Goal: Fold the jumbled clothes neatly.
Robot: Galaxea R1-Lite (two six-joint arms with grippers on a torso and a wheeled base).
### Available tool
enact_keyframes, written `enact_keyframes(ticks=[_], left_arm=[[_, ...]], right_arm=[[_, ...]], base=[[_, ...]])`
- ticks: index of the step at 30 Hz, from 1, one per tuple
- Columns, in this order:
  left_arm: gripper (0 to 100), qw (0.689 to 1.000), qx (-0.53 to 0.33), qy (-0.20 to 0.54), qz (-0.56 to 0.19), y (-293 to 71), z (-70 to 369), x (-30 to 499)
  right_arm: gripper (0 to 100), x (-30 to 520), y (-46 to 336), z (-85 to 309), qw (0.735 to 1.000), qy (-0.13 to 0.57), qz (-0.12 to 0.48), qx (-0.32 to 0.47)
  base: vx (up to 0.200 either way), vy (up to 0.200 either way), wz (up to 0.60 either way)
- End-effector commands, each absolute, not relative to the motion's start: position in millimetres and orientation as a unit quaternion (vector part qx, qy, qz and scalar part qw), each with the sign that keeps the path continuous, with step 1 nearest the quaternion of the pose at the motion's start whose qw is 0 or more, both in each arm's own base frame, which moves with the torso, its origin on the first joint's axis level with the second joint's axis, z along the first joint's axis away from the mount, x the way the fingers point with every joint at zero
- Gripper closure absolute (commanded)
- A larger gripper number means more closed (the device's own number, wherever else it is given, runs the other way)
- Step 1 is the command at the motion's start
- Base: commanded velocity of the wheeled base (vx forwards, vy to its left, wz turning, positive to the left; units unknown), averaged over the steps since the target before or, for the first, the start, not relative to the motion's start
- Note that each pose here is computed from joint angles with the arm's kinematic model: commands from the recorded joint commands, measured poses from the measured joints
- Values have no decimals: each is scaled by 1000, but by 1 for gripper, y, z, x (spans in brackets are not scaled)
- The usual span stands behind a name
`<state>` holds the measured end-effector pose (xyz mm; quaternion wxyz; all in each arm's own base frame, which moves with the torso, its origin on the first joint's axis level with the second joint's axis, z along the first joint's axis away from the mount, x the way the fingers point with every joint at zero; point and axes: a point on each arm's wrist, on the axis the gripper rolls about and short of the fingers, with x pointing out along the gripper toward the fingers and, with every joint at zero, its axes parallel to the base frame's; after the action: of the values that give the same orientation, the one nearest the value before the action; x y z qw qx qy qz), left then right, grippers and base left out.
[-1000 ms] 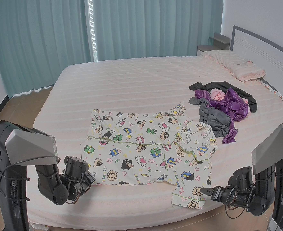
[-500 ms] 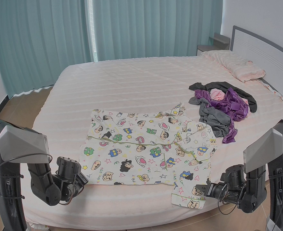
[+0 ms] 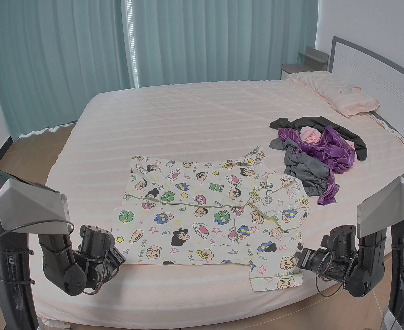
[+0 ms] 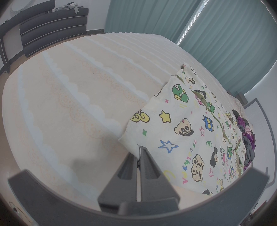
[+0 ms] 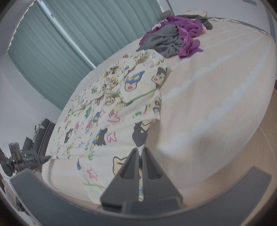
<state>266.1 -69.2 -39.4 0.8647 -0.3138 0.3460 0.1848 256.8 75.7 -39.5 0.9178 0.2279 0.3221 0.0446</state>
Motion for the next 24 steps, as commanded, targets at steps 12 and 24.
enact_keyframes(ticks=[12,24], left_arm=[[100,869,-311,346,168,-77,-41,262],[100,869,-310,348,165,-80,-43,263]], right_arm=[[0,270,60,-30,921,313,44,226],[0,228,33,-35,899,383,138,161]], base=[[0,0,0],[0,0,0]])
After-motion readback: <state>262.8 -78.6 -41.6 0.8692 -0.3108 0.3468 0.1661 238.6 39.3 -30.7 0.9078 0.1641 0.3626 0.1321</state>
